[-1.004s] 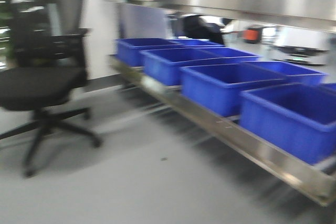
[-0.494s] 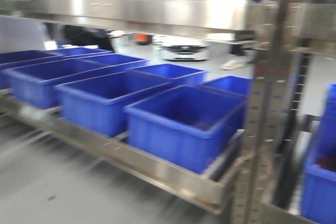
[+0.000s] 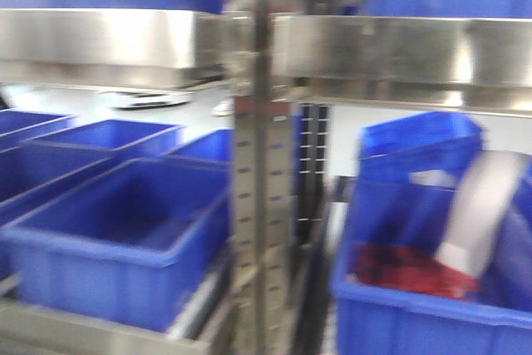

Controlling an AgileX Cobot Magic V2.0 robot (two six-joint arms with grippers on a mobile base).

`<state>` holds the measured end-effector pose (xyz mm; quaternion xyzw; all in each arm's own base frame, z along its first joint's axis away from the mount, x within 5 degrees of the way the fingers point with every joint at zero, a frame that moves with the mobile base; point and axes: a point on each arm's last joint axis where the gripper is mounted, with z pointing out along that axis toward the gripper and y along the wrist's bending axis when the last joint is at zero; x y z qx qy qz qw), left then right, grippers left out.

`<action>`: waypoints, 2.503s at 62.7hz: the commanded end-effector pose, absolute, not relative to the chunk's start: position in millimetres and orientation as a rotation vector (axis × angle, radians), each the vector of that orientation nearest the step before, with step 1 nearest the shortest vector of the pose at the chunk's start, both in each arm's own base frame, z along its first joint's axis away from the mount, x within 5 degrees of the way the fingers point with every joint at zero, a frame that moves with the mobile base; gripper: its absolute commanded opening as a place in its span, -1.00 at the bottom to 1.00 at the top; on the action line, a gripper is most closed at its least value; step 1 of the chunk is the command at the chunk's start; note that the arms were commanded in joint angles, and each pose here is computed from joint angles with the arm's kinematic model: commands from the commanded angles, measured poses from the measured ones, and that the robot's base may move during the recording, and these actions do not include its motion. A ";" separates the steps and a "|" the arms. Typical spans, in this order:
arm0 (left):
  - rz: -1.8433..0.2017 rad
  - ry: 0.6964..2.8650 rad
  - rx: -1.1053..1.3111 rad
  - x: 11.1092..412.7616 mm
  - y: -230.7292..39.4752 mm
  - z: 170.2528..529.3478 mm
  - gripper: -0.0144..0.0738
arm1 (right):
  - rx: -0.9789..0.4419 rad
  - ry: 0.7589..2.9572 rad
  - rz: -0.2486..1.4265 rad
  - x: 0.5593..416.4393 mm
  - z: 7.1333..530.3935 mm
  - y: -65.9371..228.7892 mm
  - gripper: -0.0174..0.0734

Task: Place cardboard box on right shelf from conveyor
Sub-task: 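Drive up to the shelf rack holding the box, then move the held box over the roller shelf with the right gripper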

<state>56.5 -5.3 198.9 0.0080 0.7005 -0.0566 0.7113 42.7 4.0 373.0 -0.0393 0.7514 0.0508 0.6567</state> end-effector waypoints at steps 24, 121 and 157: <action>-0.137 1.448 0.005 54.9 -4.7 209.0 -0.94 | -0.089 1.583 0.102 42.3 390.4 3.5 -0.29; -0.137 1.448 0.005 54.9 -4.7 209.0 -0.94 | -0.089 1.583 0.102 42.3 390.4 3.5 -0.29; -0.137 1.448 0.005 54.9 -4.7 209.0 -0.94 | -0.214 1.544 -0.079 59.1 406.9 3.0 -0.29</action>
